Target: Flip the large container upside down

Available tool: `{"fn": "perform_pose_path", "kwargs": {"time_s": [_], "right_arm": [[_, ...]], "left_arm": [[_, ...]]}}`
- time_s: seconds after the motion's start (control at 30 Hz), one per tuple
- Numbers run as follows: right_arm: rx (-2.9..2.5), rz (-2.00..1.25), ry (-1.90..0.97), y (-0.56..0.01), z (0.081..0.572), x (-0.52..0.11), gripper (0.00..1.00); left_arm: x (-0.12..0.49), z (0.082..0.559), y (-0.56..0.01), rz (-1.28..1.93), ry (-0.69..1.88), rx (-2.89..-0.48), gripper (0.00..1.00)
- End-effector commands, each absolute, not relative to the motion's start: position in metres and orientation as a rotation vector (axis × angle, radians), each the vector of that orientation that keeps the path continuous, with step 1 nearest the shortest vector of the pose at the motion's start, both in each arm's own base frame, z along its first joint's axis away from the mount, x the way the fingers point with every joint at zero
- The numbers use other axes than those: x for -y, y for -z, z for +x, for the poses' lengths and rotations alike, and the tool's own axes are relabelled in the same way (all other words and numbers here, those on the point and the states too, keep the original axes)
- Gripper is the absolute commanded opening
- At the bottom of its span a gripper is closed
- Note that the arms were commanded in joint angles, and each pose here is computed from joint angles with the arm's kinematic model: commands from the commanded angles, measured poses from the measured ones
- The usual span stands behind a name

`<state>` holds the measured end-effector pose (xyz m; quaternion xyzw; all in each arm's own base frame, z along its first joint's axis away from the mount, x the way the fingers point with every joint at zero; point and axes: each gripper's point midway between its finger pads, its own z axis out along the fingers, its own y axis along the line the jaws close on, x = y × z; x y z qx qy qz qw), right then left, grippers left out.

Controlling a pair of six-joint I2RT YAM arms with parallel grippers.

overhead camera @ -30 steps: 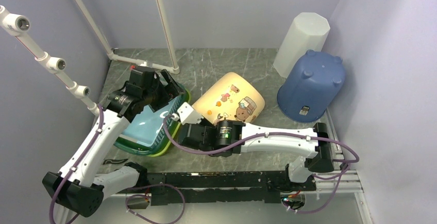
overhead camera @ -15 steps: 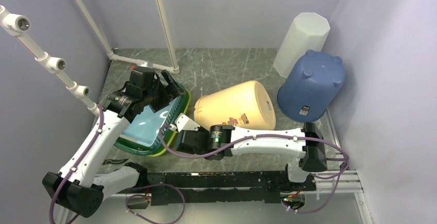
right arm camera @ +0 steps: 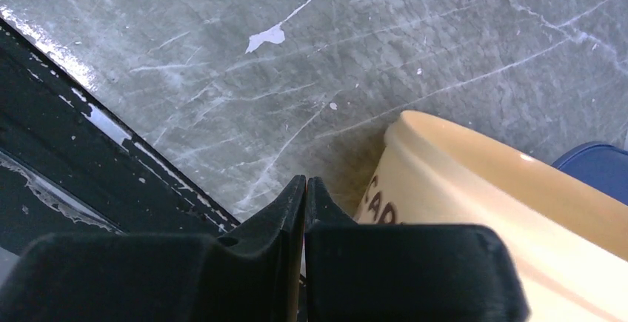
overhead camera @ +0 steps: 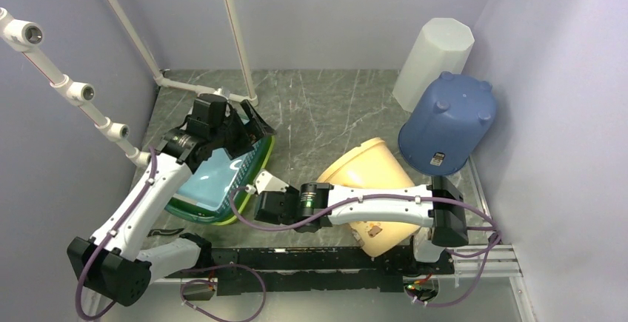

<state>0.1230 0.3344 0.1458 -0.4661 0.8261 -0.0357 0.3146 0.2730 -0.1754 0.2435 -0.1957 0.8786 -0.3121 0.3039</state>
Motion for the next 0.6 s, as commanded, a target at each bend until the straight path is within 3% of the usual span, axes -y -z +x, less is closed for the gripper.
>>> {"fn": "perform_pose_path", "kwargs": {"time_s": [0.0, 0.17, 0.27, 0.37, 0.43, 0.57], "right_arm": [[-2.154, -1.108, -0.015, -0.178, 0.126, -0.338, 0.08], [-2.106, -0.890, -0.080, -0.227, 0.138, -0.326, 0.15], [-2.075, -0.635, -0.029, -0.258, 0.160, -0.293, 0.36], [-2.113, -0.341, 0.021, -0.278, 0.192, -0.242, 0.44], [-2.151, -0.121, 0.097, -0.280, 0.222, -0.195, 0.57], [-2.163, 0.130, 0.170, -0.287, 0.253, -0.133, 0.67]], "left_arm": [[0.190, 0.277, -0.250, -0.417, 0.924, -2.307, 0.93], [0.196, 0.279, -0.247, -0.371, 0.947, -2.315, 0.93], [0.194, 0.280, -0.244, -0.375, 0.927, -2.326, 0.94], [0.195, 0.280, -0.243, -0.376, 0.929, -2.325, 0.94], [0.196, 0.280, -0.243, -0.377, 0.942, -2.322, 0.94], [0.199, 0.279, -0.244, -0.378, 0.965, -2.318, 0.94]]}}
